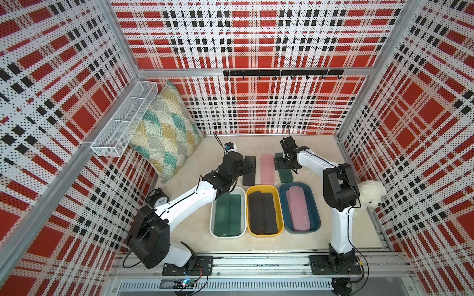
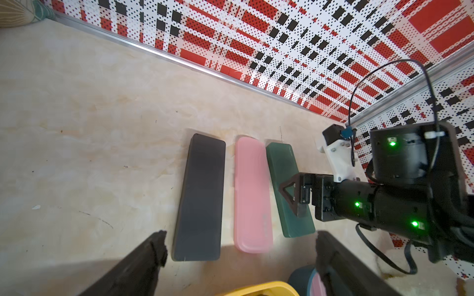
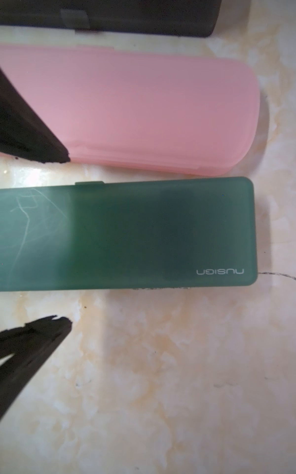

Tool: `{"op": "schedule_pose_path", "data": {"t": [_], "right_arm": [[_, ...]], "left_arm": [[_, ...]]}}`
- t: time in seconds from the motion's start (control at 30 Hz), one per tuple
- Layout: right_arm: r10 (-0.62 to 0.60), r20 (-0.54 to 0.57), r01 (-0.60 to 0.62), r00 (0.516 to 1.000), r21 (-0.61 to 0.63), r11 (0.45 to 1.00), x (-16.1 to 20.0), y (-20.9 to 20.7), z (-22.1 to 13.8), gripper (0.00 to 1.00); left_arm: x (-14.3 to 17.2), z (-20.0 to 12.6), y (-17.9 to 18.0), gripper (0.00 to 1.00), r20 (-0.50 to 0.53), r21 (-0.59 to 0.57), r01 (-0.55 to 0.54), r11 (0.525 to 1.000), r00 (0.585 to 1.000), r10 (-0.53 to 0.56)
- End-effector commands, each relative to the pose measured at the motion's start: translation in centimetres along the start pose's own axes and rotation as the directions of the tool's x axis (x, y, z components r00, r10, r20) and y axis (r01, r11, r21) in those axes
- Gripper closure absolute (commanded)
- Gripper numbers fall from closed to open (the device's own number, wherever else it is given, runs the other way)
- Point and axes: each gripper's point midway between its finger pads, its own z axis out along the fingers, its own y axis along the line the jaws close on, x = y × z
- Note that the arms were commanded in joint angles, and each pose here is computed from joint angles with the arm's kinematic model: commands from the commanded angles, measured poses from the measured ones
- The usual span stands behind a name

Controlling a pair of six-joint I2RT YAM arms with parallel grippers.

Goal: Place the pencil cases by color into the storage box
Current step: Pick up the pencil case from the center of the board.

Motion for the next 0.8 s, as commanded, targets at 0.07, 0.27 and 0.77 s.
{"op": "schedule_pose_path", "data": {"t": [0.07, 0.27, 0.77], "right_arm": [[0.004, -0.025, -0.004, 1.000, 0.003, 1.000, 0.4, 0.3, 1.1, 0.00], [0.001, -0.044, -0.001, 0.999, 0.012, 1.000, 0.8, 0.4, 2.3, 0.03], [0.021, 0.027, -0.023, 0.999, 0.067, 0.997, -0.4, -0.9, 0.3, 0.37]], "left_arm": [[-1.0, -0.5, -0.1, 0.06, 0.027, 0.028, 0.001, 1.000, 1.000, -0.002], [-0.9, -0.4, 0.1, 0.06, 0.025, 0.025, 0.003, 1.000, 1.000, -0.003], [-1.5, -0.6, 0.7, 0.06, 0.035, 0.020, -0.002, 1.000, 0.999, 0.002]]}}
